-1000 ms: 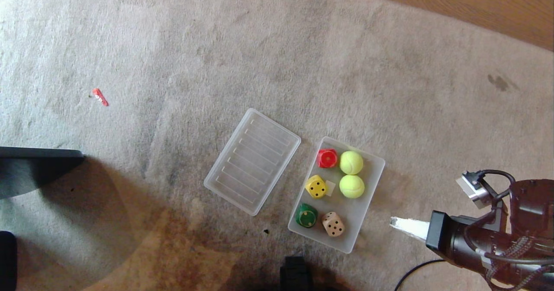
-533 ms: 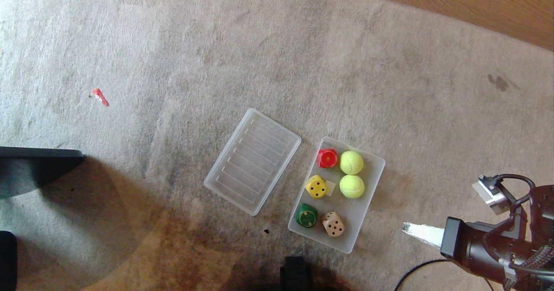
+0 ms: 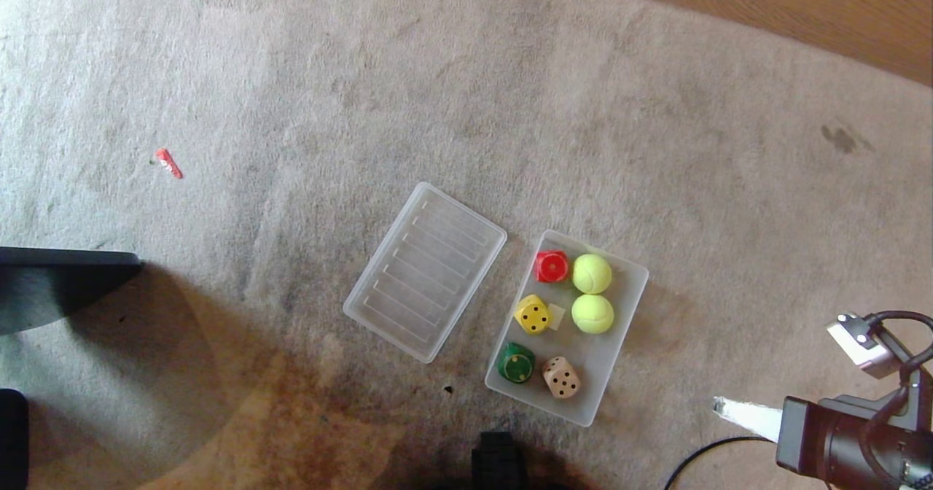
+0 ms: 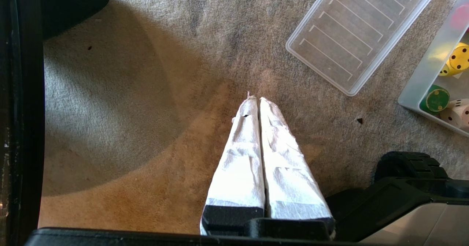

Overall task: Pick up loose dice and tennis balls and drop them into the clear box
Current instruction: Close the lid

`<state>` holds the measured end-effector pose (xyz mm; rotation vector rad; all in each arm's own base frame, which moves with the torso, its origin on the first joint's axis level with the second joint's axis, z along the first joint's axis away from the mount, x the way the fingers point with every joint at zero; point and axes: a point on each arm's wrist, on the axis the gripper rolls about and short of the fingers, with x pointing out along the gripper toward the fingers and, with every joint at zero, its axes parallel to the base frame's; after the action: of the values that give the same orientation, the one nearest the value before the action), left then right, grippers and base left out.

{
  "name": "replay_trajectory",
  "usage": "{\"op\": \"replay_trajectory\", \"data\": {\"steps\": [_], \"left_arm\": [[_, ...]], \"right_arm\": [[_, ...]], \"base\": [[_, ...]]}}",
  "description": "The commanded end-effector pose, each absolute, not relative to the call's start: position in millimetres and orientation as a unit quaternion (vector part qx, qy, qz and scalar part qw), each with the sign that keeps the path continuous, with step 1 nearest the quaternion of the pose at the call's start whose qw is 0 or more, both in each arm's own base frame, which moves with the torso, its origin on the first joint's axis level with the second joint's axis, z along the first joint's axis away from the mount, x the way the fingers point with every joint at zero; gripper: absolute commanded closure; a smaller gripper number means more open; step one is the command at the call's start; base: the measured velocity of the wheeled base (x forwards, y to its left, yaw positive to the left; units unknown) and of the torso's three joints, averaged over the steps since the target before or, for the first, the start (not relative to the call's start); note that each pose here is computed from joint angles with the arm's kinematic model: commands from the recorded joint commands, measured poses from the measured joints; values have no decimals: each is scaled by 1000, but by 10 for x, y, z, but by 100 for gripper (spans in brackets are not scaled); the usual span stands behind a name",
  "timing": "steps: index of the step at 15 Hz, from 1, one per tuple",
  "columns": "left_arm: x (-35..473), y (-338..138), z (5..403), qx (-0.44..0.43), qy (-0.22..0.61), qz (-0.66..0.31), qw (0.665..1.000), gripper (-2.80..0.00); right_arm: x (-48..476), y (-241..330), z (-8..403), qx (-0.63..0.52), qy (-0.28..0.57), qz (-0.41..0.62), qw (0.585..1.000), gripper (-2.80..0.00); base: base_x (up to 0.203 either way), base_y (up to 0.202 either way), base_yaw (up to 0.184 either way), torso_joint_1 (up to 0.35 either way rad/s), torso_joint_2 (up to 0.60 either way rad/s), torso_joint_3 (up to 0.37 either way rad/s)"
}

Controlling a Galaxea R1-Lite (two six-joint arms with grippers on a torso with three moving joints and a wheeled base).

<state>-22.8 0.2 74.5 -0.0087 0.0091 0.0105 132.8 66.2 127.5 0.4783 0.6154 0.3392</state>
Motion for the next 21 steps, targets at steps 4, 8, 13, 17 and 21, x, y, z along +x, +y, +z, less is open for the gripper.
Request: {"op": "replay_trajectory", "data": {"steps": [4, 8, 13, 17, 21], "left_arm": [[-228, 2, 745, -5, 5, 5, 1000, 0], [-228, 2, 745, -5, 5, 5, 1000, 0], [-228, 2, 745, -5, 5, 5, 1000, 0], [-228, 2, 745, -5, 5, 5, 1000, 0], [-228, 2, 745, -5, 5, 5, 1000, 0]], "right_arm": [[1115, 439, 1251, 179, 283, 104, 937, 0], [672, 134, 1240, 81, 222, 28, 971, 0], [474, 54, 1228, 39, 239, 5, 970, 0], [215, 3, 1175, 21, 213, 0, 977, 0], [40, -10, 1023, 11, 225, 1, 974, 0]], "base": [[0, 0, 0, 0, 0, 0], [0, 0, 0, 0, 0, 0], [0, 0, 0, 0, 0, 0], [0, 0, 0, 0, 0, 0], [0, 0, 0, 0, 0, 0]]}}
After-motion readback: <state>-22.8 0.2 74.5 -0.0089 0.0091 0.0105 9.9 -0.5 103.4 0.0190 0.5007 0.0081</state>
